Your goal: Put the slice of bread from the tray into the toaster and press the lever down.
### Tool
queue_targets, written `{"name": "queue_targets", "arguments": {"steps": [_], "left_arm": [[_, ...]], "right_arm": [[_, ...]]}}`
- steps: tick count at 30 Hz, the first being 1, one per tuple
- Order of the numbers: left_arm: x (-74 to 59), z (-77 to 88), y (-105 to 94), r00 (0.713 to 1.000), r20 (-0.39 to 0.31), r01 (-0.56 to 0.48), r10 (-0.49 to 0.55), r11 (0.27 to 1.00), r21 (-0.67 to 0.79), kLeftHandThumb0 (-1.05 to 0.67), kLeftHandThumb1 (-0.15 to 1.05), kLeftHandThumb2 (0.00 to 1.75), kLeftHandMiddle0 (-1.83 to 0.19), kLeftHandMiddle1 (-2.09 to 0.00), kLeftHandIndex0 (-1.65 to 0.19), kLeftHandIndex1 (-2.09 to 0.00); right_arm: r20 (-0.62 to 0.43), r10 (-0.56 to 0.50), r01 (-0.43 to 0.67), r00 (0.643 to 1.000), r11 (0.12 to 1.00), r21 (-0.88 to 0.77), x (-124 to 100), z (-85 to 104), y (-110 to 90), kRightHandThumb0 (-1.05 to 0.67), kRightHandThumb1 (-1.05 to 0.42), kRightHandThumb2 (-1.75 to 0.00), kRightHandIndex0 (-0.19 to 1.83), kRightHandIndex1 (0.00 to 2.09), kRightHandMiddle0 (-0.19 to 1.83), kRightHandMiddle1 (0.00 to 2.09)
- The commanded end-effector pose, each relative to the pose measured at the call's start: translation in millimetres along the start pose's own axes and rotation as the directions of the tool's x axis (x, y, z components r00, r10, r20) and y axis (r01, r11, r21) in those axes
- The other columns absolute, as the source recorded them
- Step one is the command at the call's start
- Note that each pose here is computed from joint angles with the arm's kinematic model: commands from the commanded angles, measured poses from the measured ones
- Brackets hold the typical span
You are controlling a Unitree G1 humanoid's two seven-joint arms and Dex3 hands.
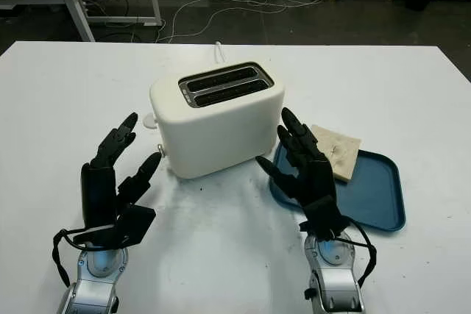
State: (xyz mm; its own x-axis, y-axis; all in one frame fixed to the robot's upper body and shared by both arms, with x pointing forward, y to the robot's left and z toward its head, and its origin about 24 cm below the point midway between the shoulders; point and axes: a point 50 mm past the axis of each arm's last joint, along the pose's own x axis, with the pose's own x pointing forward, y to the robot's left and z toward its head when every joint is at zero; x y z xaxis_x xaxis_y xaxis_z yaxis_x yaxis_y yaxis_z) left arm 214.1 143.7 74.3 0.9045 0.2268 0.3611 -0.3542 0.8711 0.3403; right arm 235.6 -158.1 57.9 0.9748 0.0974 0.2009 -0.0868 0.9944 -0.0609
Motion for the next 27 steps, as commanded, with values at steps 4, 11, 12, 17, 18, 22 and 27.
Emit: {"name": "queue_targets", "arguments": {"steps": [4, 11, 12, 17, 18, 22, 27], "left_arm": [[-9.9, 4.4, -1.2, 1.0, 0.002, -0.002, 0.002, 1.0, 0.005, -0.62, 0.92, 0.28, -0.44, -0.48, -0.52, 0.0], [-12.3, 3.0, -9.4, 0.999, -0.035, 0.02, -0.021, 1.0, -0.019, -0.64, 0.92, 0.28, -0.43, -0.45, -0.5, 0.0], [-12.3, 3.0, -9.7, 0.999, -0.035, 0.022, -0.023, 1.0, -0.02, -0.64, 0.92, 0.28, -0.43, -0.45, -0.49, 0.0], [-13.4, 3.1, -7.9, 0.999, -0.041, 0.022, -0.023, 1.0, -0.014, -0.63, 0.92, 0.28, -0.42, -0.43, -0.47, 0.0], [-13.5, 3.2, -7.5, 0.999, -0.039, 0.02, -0.02, 1.0, -0.01, -0.63, 0.92, 0.29, -0.42, -0.42, -0.48, 0.0], [-13.6, 3.2, -6.3, 0.999, -0.04, 0.015, -0.016, 1.0, -0.014, -0.62, 0.92, 0.28, -0.43, -0.41, -0.48, 0.0], [-13.5, 3.2, -7.2, 0.999, -0.045, 0.022, -0.022, 1.0, -0.016, -0.64, 0.92, 0.28, -0.44, -0.38, -0.48, 0.0]], "right_arm": [[0.007, -0.007, 0.007, 1.0, 1.0, -0.027, -9.1, 4.5, -6.1, -0.32, -0.92, 0.0, 0.28, 0.0, 0.28, 0.0], [-0.021, 0.011, -0.012, 1.0, 0.999, -0.043, -9.0, 4.2, -6.5, -0.36, -0.91, 0.0, 0.29, 0.0, 0.28, 0.0], [-0.018, 0.018, -0.019, 1.0, 0.999, -0.047, -8.4, 4.5, -7.1, -0.36, -0.92, 0.0, 0.29, 0.0, 0.28, 0.0], [0.007, 0.056, -0.056, 0.998, 0.995, -0.081, -1.7, 23.1, -25.1, -0.31, -0.89, 0.0, 0.33, 0.02, 0.32, 0.02], [0.017, 0.071, -0.069, 0.997, 0.992, -0.103, 1.1, 30.7, -32.2, -0.3, -0.87, 0.0, 0.36, 0.03, 0.35, 0.03], [0.095, 0.133, -0.11, 0.986, 0.969, -0.22, 18.9, 73.5, -66.2, -0.24, -0.83, 0.0, 0.56, 0.08, 0.5, 0.06], [0.146, 0.132, -0.051, 0.981, 0.887, -0.458, 52.6, 129.6, -105.5, -0.2, -0.78, 0.0, 0.76, 0.1, 0.64, 0.06]]}}
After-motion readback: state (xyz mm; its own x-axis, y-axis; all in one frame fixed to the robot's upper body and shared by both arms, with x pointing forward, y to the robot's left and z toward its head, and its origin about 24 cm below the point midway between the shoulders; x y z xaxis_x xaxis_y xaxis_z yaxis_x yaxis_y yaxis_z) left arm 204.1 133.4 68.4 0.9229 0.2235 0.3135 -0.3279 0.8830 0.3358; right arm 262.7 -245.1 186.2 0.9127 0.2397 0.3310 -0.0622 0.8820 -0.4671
